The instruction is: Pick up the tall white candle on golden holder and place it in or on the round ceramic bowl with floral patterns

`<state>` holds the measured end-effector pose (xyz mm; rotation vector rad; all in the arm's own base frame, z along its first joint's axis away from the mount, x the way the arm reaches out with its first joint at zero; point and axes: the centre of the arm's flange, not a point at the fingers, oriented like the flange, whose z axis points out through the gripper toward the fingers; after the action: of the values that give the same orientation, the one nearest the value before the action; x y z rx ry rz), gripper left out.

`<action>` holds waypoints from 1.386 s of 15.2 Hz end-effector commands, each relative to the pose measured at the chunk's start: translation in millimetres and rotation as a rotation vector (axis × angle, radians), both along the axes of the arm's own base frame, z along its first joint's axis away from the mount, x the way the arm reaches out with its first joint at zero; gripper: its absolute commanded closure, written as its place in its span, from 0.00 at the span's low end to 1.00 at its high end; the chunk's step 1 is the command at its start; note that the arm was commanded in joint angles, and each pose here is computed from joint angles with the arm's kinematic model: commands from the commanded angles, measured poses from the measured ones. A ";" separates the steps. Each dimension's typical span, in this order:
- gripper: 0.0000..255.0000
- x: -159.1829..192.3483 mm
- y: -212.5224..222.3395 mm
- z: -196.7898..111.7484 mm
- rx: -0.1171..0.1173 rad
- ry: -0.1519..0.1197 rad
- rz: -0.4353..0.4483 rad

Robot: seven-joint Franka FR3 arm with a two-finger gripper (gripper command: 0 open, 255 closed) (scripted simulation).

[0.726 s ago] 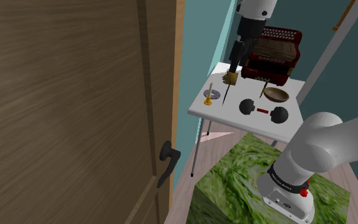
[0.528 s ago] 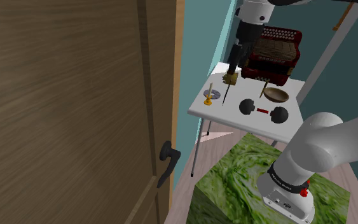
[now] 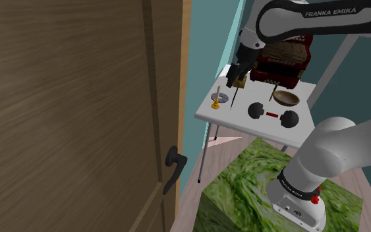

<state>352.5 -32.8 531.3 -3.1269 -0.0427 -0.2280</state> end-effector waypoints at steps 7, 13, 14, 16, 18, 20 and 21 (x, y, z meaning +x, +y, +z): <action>0.00 37.3 -51.1 -76.3 -0.016 -0.117 -0.089; 0.00 68.0 -91.3 -129.4 -0.027 -0.202 -0.155; 0.00 73.3 -98.3 -138.0 -0.029 -0.216 -0.166; 0.00 84.0 -112.5 -154.8 -0.033 -0.244 -0.188; 0.00 94.8 -126.9 -171.3 -0.037 -0.273 -0.211; 0.00 101.9 -134.0 -183.4 -0.038 -0.285 -0.221; 0.00 104.0 -134.5 -188.2 -0.038 -0.285 -0.221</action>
<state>451.6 -163.7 349.3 -3.1052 0.2955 -0.6728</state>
